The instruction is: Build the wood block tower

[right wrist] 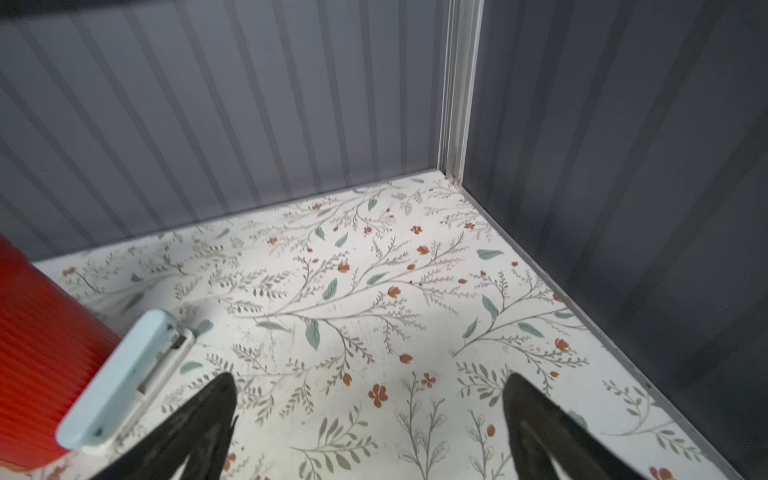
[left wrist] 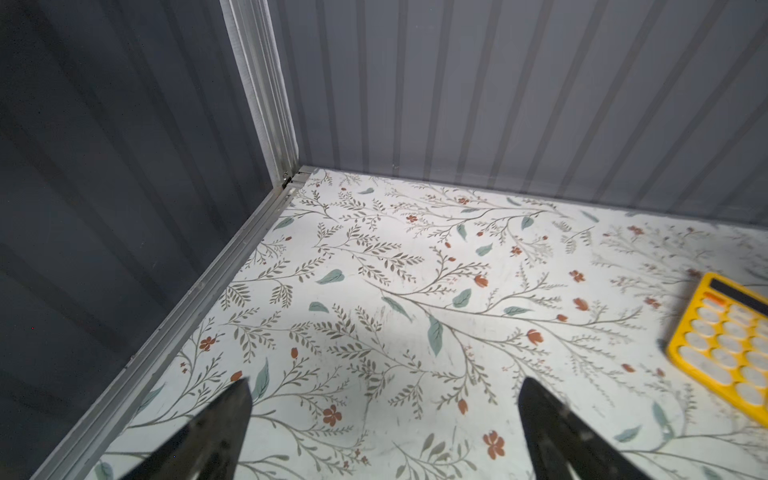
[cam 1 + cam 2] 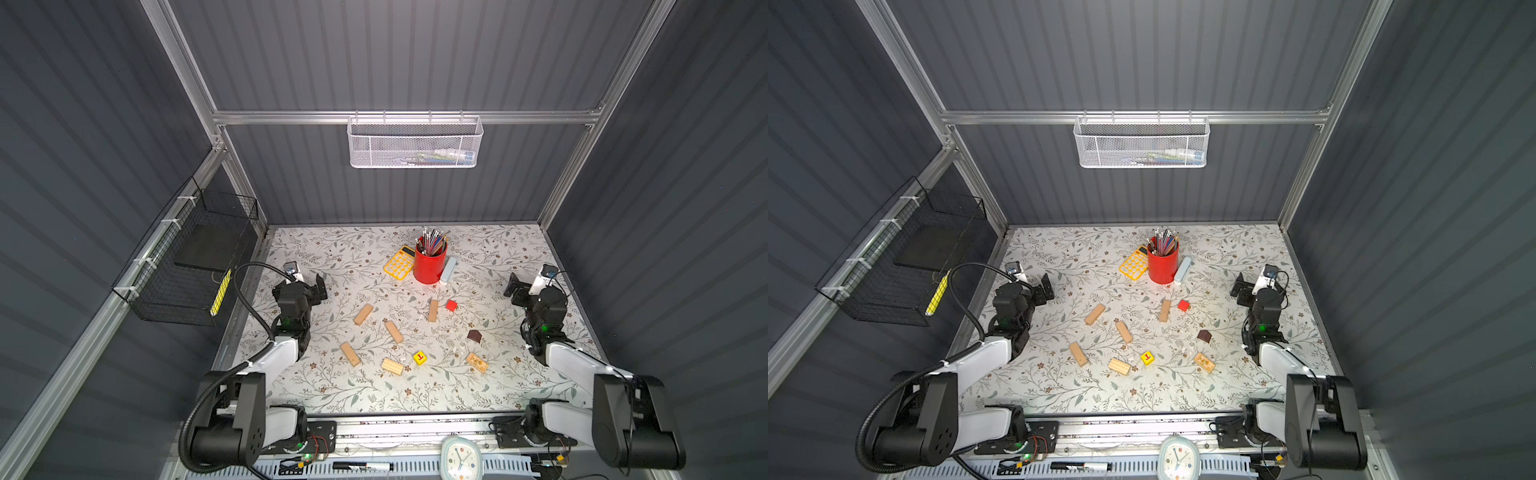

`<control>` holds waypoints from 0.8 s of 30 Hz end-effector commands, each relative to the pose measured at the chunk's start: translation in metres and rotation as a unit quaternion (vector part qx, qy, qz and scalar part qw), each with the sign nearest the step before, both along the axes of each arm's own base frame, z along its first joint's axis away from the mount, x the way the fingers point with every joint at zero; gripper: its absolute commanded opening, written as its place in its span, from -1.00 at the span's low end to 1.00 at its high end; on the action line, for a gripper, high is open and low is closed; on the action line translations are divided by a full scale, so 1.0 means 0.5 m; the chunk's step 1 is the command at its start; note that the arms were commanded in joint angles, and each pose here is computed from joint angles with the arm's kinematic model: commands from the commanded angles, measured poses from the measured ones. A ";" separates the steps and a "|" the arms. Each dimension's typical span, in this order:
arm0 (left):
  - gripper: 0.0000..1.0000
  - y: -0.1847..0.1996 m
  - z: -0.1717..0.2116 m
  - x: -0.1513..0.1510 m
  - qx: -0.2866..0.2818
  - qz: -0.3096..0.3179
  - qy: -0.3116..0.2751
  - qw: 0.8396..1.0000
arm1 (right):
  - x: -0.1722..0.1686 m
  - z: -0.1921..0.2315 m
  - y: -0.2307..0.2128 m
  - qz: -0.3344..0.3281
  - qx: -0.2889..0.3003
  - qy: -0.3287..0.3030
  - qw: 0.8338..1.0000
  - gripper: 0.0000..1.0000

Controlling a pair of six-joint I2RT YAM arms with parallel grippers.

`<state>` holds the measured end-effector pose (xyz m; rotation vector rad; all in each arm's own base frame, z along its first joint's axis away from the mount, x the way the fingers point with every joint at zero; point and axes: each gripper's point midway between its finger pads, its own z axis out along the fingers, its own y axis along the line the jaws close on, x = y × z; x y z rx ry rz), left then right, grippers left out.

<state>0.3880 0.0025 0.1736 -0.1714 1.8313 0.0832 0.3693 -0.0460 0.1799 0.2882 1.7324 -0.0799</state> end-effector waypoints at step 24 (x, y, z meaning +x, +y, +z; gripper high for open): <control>0.99 -0.216 -0.084 -0.111 -0.182 -0.108 0.252 0.944 | -0.100 -0.053 0.248 0.140 0.201 0.269 0.932 0.98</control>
